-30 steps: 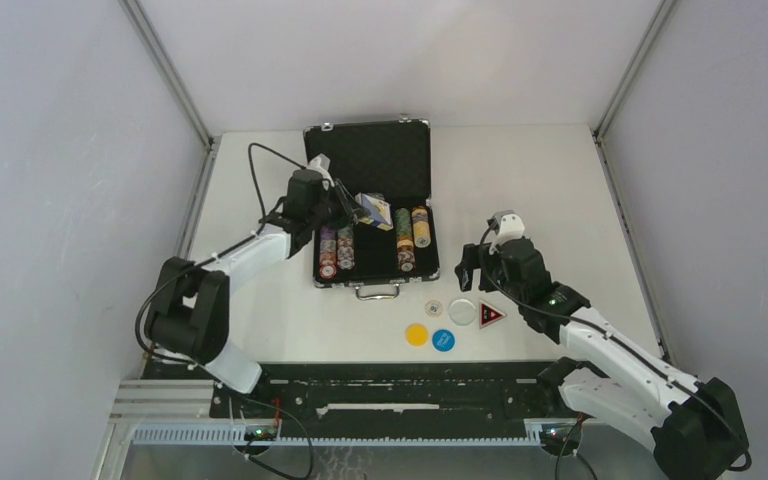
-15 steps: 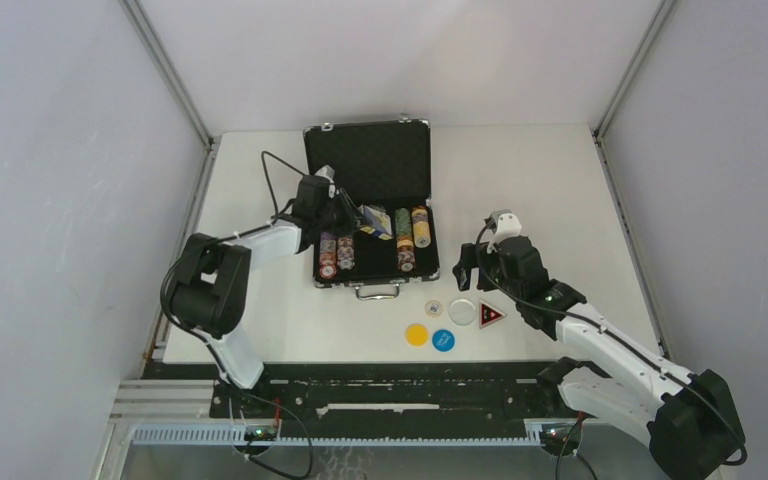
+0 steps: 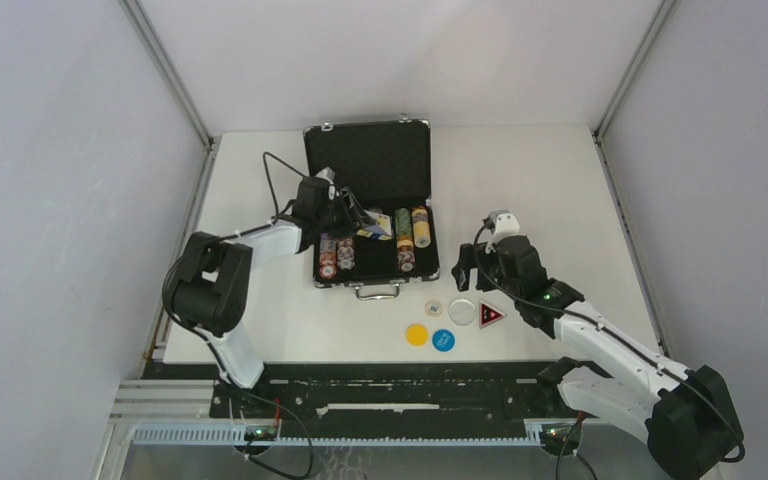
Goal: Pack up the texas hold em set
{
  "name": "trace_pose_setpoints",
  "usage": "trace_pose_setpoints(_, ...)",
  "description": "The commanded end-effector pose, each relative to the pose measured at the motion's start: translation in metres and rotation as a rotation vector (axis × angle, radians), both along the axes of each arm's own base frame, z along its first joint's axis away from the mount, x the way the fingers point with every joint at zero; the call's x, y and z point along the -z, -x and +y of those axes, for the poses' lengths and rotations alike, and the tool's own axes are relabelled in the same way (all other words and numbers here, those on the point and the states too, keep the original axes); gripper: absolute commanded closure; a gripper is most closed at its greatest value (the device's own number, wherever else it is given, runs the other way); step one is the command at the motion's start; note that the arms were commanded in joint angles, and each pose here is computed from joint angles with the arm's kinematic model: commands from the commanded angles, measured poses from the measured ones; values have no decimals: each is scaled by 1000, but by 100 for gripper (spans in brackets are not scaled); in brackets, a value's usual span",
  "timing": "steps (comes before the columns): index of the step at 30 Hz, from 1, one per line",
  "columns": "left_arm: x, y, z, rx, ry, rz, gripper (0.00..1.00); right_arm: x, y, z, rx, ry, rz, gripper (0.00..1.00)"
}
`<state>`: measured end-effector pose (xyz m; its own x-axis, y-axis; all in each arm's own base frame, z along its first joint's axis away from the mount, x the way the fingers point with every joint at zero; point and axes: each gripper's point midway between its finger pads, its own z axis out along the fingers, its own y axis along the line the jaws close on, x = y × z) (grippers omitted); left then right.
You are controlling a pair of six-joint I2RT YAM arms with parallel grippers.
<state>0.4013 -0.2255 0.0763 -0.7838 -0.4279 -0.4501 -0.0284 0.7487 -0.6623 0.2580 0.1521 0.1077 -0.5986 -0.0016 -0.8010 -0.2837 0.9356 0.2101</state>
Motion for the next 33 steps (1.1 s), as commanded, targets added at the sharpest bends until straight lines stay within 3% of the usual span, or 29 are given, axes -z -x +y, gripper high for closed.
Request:
trace_pose_setpoints(1, -19, 0, 14, -12, -78, -57, 35, -10, -8, 8, -3, -51, -37, 10)
trace_pose_setpoints(4, -29, -3, 21, -10, -134, -79, 26, -9, -8, 9, -7, -55, -35, 10)
trace_pose_setpoints(8, -49, -7, 27, -21, -173, -130, 24, -8, -8, 11, -13, -58, -31, 10)
trace_pose_setpoints(17, -90, -10, 35, -30, -268, -230, 32, -5, -8, 13, -16, -62, -18, 10)
trace_pose_setpoints(27, -50, -16, -5, 40, -264, -130, 36, -1, -6, 9, -2, -51, -10, 10)
trace_pose_setpoints(33, -9, -19, 8, -15, -403, -44, 36, 3, -3, 4, 11, -51, -10, 10)
